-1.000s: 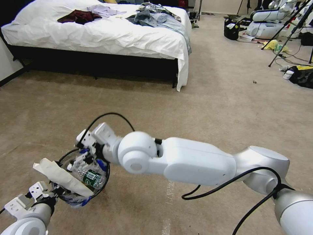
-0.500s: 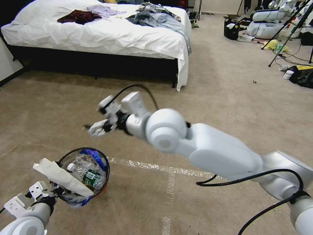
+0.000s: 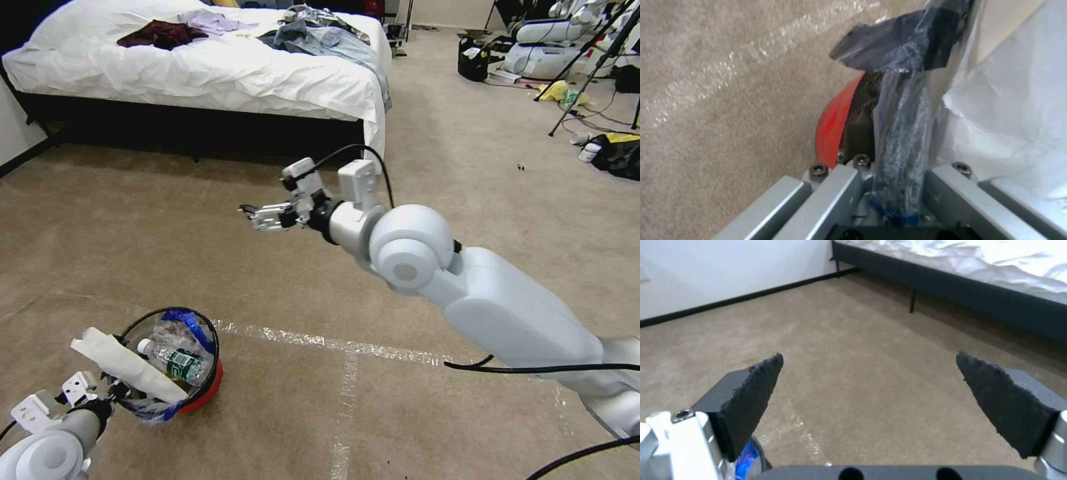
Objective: Pick up the trash bin and place the garbage on the floor into it.
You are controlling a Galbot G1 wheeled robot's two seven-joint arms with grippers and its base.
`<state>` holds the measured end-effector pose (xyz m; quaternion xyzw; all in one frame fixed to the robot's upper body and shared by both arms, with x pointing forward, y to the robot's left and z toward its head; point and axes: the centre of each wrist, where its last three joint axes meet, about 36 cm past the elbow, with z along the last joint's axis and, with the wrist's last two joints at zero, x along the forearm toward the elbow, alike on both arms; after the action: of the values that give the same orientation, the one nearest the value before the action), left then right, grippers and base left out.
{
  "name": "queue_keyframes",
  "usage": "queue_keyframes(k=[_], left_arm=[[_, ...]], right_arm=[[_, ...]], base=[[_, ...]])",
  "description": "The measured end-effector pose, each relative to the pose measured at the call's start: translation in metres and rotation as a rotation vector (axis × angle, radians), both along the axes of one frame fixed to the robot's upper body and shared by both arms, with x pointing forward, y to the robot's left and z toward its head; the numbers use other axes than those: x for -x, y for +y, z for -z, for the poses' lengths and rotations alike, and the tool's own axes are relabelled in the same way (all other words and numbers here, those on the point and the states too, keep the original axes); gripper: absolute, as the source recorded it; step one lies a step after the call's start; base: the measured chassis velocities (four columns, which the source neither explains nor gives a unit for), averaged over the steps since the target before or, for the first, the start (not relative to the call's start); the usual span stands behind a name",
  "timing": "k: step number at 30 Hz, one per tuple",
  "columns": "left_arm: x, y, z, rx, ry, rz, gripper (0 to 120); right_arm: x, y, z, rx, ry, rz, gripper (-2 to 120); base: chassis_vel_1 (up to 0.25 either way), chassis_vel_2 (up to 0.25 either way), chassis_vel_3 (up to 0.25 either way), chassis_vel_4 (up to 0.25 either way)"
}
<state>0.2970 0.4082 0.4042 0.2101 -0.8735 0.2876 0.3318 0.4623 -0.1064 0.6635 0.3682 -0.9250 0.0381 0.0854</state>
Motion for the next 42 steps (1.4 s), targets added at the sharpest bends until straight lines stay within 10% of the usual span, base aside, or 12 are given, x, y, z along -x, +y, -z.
queue_keyframes(k=[20,42], left_arm=[[-0.003,0.006,0.019,0.025,0.052,-0.002,0],[0.02,-0.012,-0.029,-0.051,-0.02,0.042,78]], right_arm=[[0.007,-0.022,0.021,-0.032,0.021,0.051,99],[0.004,-0.021,0.027,-0.046,0.027,0.061,99]], base=[[0.0,0.0,0.0,0.0],[0.0,0.0,0.0,0.0]])
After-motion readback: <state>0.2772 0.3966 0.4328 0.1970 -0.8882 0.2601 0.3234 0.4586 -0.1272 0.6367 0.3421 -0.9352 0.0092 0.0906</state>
